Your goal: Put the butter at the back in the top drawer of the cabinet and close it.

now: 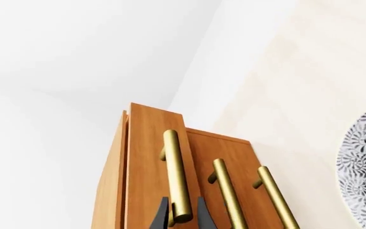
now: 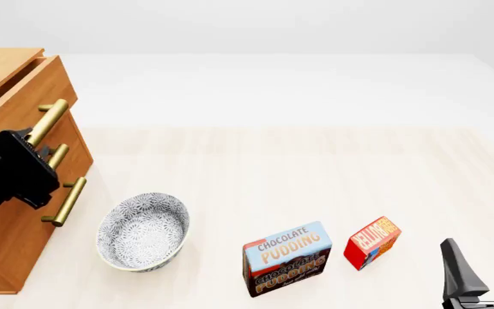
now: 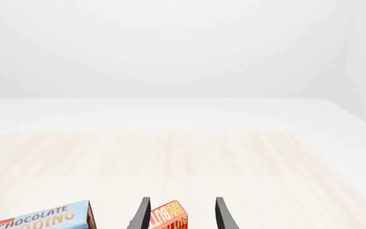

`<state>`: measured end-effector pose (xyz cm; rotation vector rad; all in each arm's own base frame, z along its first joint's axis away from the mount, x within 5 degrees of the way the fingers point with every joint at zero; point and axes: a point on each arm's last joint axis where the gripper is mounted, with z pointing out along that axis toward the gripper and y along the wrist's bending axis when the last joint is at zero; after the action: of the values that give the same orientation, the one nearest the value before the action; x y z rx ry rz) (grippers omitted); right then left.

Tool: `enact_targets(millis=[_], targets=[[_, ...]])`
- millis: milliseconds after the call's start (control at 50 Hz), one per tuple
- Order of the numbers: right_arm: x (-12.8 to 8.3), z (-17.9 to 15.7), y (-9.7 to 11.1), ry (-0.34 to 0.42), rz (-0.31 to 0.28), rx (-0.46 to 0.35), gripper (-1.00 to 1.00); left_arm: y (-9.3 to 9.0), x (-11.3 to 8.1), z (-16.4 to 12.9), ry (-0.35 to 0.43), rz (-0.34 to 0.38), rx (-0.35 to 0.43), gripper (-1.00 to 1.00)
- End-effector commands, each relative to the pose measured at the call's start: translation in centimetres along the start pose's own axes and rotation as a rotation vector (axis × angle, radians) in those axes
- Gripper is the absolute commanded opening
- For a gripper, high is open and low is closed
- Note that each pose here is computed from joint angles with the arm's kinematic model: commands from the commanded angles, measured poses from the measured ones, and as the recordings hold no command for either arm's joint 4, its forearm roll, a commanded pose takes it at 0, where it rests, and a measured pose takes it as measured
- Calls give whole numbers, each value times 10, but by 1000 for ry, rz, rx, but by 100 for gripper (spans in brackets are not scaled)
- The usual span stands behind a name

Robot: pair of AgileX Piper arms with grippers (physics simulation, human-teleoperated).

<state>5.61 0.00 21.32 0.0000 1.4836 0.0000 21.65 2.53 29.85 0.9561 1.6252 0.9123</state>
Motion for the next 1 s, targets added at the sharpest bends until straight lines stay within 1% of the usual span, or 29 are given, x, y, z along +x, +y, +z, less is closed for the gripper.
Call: enact_targets(millis=[20,240,340,480,1000], targets=[[0,0,0,0,0,0,100,-4,3,-5,14,-18,15,-100],[0,0,0,0,0,0,100,-2,0,-5,5,-28,21,-100],[0,0,0,0,0,0,100,-5,-1,-6,2,-31,27,-100],[0,0,0,0,0,0,100,-3,-7,-4,-18,-36,36,-100],[0,0,0,0,0,0,100,-17,-27,11,-100,-33,102,-100]])
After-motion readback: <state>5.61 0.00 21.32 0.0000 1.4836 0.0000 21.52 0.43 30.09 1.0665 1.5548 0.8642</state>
